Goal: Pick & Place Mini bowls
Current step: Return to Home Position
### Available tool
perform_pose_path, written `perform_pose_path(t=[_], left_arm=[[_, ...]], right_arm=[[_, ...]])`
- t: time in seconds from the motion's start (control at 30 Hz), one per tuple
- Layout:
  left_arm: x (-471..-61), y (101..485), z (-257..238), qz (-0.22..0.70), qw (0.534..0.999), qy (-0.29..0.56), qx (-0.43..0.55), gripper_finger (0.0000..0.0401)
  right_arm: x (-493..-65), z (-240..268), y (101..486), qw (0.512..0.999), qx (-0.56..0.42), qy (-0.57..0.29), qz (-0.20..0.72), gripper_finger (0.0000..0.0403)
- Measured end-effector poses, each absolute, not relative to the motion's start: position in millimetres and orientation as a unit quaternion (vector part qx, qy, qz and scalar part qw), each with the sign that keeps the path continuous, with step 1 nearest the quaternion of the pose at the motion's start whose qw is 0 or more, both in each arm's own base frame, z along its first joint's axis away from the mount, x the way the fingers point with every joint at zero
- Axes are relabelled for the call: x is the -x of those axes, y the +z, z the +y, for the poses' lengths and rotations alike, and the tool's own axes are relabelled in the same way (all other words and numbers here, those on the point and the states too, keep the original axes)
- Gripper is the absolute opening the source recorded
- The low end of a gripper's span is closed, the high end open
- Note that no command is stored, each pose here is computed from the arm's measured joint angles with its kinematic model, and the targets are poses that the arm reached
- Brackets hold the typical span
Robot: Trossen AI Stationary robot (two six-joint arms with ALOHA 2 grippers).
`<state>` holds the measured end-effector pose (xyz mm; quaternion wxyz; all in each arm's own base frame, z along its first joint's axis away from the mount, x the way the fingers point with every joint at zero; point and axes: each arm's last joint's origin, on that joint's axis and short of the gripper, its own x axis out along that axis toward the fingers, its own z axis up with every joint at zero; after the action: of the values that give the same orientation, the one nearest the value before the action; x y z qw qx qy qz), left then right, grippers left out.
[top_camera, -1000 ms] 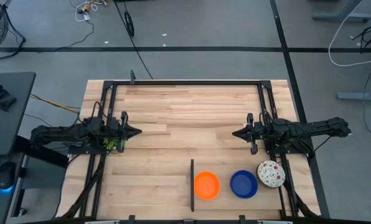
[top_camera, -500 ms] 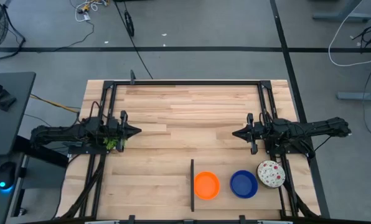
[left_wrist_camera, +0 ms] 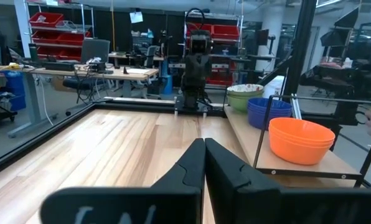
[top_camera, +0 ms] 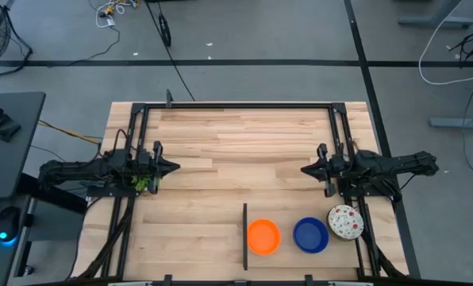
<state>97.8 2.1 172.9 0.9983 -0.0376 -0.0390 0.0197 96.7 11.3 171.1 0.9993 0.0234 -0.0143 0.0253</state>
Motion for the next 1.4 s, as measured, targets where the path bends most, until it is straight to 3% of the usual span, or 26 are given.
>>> perform_pose_path(t=[0.17, 0.5, 1.4], left_arm=[[-98, 173, 2, -0.039, 0.998, 0.020, 0.038, 0.0016], [-98, 172, 2, -0.037, 0.998, 0.021, 0.038, 0.0017], [-98, 172, 2, -0.037, 0.998, 0.021, 0.038, 0.0017]], right_arm=[[-95, 12, 179, 0.998, -0.029, 0.031, -0.055, 0.0020], [-95, 15, 171, 0.997, -0.014, 0.081, -0.013, 0.0020], [-97, 2, 171, 1.000, 0.021, 0.008, -0.018, 0.0020]])
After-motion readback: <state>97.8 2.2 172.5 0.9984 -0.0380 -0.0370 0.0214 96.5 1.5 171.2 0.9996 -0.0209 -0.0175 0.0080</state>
